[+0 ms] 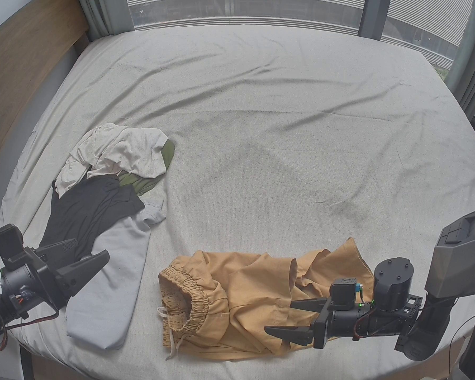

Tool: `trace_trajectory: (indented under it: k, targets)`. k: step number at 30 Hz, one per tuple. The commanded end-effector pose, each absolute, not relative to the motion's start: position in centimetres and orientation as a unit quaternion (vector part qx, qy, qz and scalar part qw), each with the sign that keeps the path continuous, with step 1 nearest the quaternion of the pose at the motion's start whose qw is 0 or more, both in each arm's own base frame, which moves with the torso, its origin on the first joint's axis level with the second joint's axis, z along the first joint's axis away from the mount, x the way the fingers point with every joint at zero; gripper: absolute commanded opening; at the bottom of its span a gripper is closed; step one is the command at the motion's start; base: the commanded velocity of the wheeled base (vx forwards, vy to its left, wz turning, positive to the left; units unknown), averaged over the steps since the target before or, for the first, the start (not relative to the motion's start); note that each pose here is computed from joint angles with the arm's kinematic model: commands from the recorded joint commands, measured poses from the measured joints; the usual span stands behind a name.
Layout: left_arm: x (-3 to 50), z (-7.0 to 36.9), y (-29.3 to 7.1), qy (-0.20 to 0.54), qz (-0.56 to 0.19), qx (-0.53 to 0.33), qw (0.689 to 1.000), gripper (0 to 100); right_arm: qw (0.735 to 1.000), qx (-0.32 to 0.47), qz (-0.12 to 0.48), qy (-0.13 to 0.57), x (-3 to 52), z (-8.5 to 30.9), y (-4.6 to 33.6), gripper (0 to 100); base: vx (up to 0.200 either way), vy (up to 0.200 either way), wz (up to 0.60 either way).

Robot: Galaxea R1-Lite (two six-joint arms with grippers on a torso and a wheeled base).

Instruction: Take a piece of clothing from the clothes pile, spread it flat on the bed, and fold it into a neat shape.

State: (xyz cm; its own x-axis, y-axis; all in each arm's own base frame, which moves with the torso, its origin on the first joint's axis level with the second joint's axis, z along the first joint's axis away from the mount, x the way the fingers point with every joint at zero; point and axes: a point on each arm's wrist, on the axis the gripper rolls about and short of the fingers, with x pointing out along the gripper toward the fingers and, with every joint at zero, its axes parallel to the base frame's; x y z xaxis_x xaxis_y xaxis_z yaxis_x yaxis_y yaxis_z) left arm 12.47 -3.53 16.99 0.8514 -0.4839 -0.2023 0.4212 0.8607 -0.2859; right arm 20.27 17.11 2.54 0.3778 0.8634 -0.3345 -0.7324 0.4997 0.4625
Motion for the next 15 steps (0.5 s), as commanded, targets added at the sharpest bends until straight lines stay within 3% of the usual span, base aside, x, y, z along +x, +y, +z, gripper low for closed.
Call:
trace_trajectory:
  k: [1,15]
  targets:
    - [12.43,17.07,-3.52,0.132,-0.237,-0.116,0.955,100,0.819,0.116,0.488,0.28,20.36,1.98,17.67,100,0.0,0.0,0.0]
    - [12.4,17.07,-3.51,0.131,-0.237,-0.116,0.955,100,0.81,0.123,0.503,0.278,19.86,2.37,18.66,100,0.0,0.0,0.0]
